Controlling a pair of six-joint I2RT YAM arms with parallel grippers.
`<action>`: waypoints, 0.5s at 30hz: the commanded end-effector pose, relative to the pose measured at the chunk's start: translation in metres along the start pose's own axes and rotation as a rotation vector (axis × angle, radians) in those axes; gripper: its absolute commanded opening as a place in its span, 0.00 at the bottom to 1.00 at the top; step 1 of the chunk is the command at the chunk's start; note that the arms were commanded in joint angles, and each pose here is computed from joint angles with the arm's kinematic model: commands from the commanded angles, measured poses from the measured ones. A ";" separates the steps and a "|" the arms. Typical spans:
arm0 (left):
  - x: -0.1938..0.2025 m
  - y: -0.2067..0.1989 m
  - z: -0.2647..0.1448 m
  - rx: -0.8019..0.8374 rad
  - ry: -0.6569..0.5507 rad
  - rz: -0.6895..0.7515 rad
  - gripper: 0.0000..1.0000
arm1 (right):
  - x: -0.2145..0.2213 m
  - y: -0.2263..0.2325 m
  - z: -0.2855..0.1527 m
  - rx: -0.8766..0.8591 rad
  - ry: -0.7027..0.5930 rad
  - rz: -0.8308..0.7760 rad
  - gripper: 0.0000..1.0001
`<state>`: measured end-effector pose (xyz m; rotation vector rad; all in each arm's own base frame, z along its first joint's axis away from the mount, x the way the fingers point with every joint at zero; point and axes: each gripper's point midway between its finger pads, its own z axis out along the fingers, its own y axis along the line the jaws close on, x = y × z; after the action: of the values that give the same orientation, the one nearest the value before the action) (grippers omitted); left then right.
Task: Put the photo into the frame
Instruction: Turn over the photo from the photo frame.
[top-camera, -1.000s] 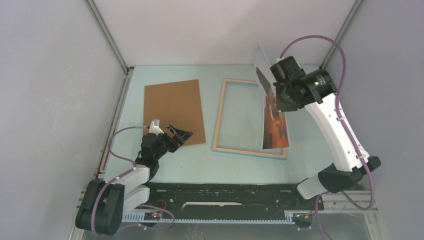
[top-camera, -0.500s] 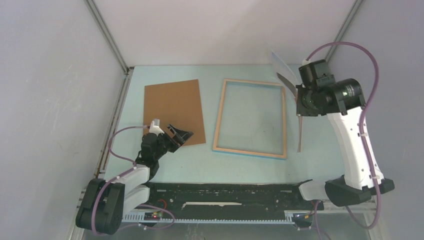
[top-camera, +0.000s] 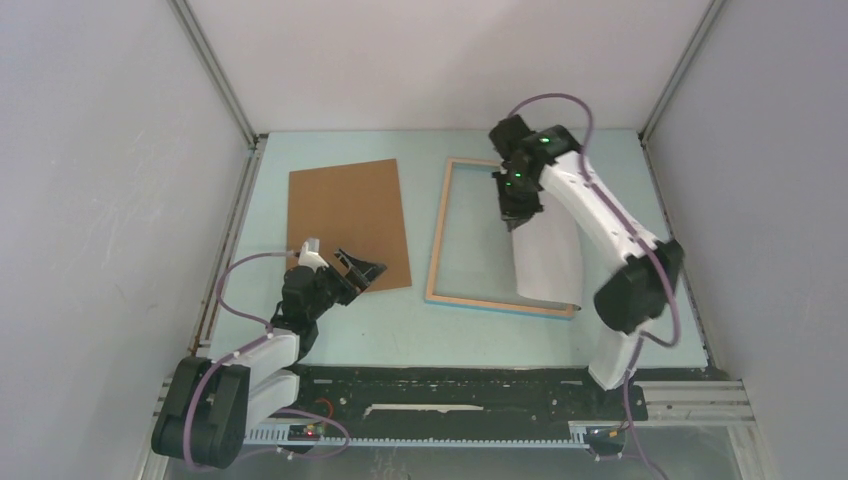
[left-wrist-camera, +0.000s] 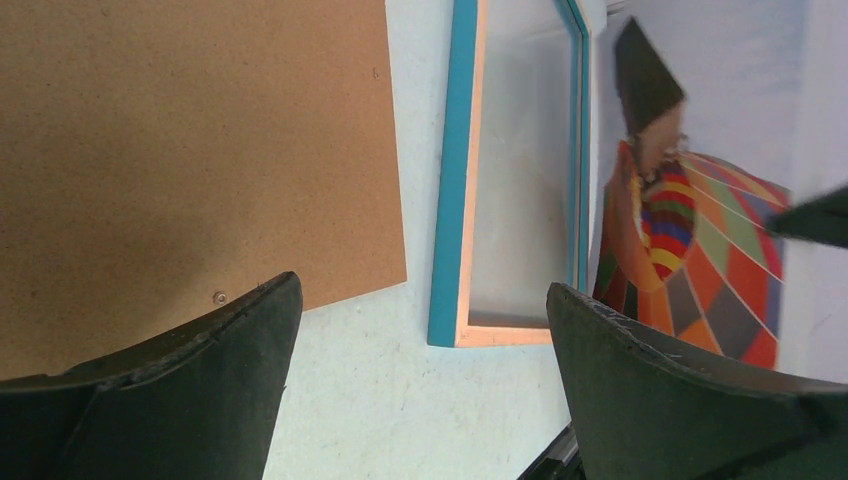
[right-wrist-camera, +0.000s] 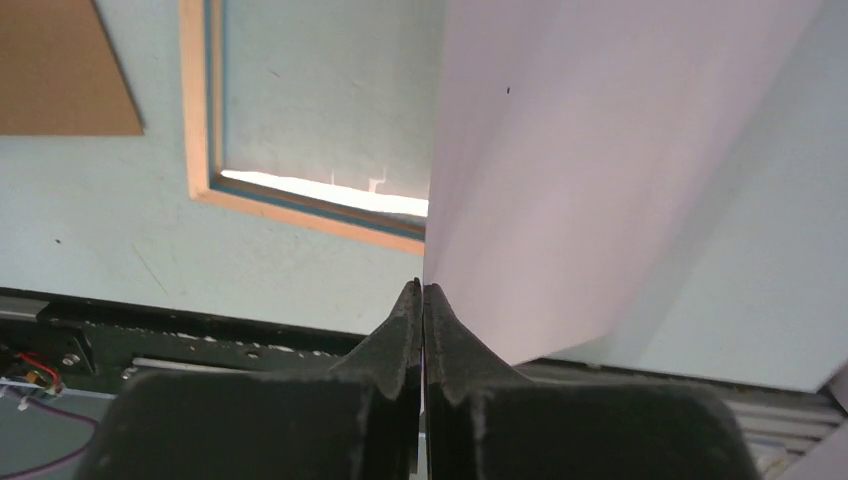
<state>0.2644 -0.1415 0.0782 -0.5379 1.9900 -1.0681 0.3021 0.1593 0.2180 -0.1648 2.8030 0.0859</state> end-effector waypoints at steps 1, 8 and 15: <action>-0.020 -0.027 0.005 0.076 -0.035 0.027 1.00 | -0.029 0.050 0.038 -0.086 0.016 -0.009 0.00; -0.019 -0.025 0.006 0.073 -0.018 0.015 1.00 | -0.032 0.089 0.122 -0.156 0.123 0.128 0.00; -0.017 -0.023 0.008 0.071 -0.003 0.000 1.00 | -0.035 0.094 0.160 -0.121 0.084 0.273 0.00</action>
<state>0.2654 -0.1430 0.0748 -0.5520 2.0170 -1.0881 0.3503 0.2526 0.0805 0.0257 2.9957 0.2573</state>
